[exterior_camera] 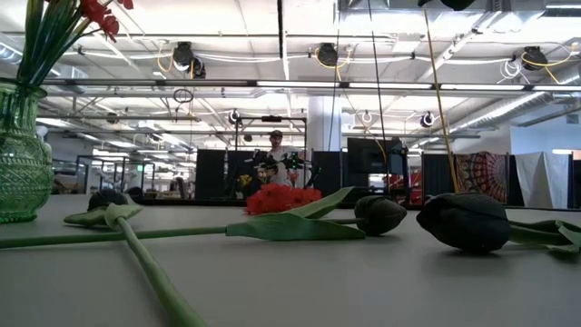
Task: Sort flowers into vase by color
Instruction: Put the right orange flowers into the top green vase
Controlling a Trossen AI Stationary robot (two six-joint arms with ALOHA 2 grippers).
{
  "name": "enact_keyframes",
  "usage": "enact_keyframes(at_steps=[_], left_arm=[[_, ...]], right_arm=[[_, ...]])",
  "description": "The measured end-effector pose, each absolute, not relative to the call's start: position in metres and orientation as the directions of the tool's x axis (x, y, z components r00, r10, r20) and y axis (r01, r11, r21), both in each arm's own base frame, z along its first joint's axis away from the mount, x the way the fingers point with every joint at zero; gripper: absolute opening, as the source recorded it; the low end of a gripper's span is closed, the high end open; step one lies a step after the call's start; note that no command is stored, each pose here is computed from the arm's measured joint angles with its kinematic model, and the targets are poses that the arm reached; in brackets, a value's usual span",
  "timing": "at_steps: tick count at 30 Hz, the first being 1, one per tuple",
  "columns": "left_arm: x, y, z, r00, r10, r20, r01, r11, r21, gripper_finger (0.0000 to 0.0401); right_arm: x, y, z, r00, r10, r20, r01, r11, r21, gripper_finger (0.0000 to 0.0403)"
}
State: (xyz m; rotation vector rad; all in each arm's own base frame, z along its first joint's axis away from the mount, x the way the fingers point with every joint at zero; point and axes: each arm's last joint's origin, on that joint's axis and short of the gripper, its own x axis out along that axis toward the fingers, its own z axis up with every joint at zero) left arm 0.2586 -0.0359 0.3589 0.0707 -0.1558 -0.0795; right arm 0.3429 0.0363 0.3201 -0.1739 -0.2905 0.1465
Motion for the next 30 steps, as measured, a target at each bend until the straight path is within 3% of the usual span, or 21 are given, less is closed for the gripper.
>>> enact_keyframes(at_steps=[10,30], left_arm=[[0.277,-0.04,0.346,0.984,-0.118,0.135,0.108,0.991,0.08,0.0157],[0.276,-0.041,0.347,0.978,-0.152,0.144,0.14,0.986,0.086,0.0157]], right_arm=[[0.343,0.037,0.319,0.949,0.179,0.26,-0.131,0.973,-0.192,0.0008],[0.343,0.036,0.318,0.952,0.173,0.251,-0.127,0.974,-0.19,0.0008]])
